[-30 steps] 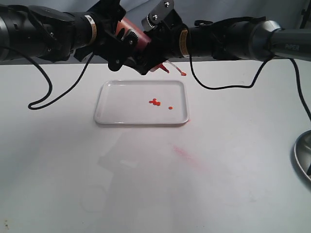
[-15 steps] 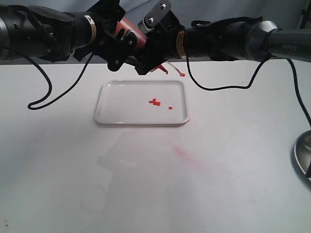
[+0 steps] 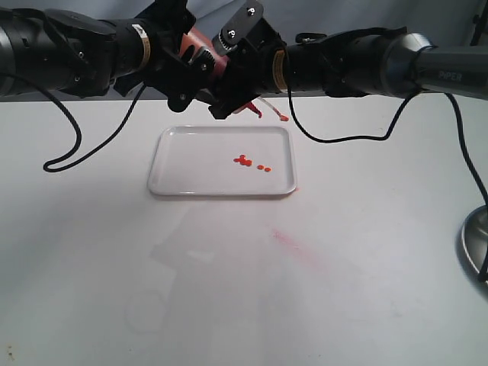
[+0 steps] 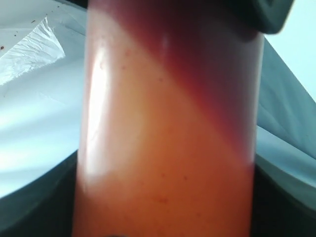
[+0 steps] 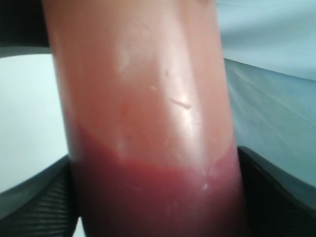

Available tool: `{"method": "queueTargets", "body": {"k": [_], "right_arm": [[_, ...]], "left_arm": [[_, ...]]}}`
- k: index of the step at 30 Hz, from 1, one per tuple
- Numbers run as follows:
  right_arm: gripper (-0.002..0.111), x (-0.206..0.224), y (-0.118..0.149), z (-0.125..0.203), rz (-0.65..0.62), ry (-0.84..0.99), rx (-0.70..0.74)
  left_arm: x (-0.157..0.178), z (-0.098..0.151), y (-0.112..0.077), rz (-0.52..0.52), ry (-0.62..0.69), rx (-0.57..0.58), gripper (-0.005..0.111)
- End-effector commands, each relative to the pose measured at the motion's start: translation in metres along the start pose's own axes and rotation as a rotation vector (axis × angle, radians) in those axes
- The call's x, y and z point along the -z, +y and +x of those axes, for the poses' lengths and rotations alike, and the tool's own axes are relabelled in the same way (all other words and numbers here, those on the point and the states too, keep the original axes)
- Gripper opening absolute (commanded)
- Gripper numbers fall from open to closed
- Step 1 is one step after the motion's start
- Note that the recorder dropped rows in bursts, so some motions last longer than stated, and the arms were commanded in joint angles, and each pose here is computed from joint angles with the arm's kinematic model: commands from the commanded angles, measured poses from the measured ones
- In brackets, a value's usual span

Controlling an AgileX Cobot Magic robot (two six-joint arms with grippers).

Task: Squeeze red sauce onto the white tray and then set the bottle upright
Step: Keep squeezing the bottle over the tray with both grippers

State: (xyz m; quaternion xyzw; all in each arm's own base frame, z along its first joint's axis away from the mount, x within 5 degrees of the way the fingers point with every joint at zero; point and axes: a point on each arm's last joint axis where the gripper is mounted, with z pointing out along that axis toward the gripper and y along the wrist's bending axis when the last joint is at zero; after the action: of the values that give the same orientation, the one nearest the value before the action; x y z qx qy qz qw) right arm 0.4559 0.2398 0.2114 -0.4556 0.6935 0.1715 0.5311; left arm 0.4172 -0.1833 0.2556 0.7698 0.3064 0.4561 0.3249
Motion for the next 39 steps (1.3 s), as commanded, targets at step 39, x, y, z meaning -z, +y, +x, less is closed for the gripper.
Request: {"method": "queueTargets", "body": {"k": [39], "right_arm": [[0.0, 0.0022, -0.0048, -0.0065, 0.055, -0.047, -0.128]], "left_arm": [[0.011, 0.009, 0.0164, -0.045, 0.02, 0.058, 0.0]]}}
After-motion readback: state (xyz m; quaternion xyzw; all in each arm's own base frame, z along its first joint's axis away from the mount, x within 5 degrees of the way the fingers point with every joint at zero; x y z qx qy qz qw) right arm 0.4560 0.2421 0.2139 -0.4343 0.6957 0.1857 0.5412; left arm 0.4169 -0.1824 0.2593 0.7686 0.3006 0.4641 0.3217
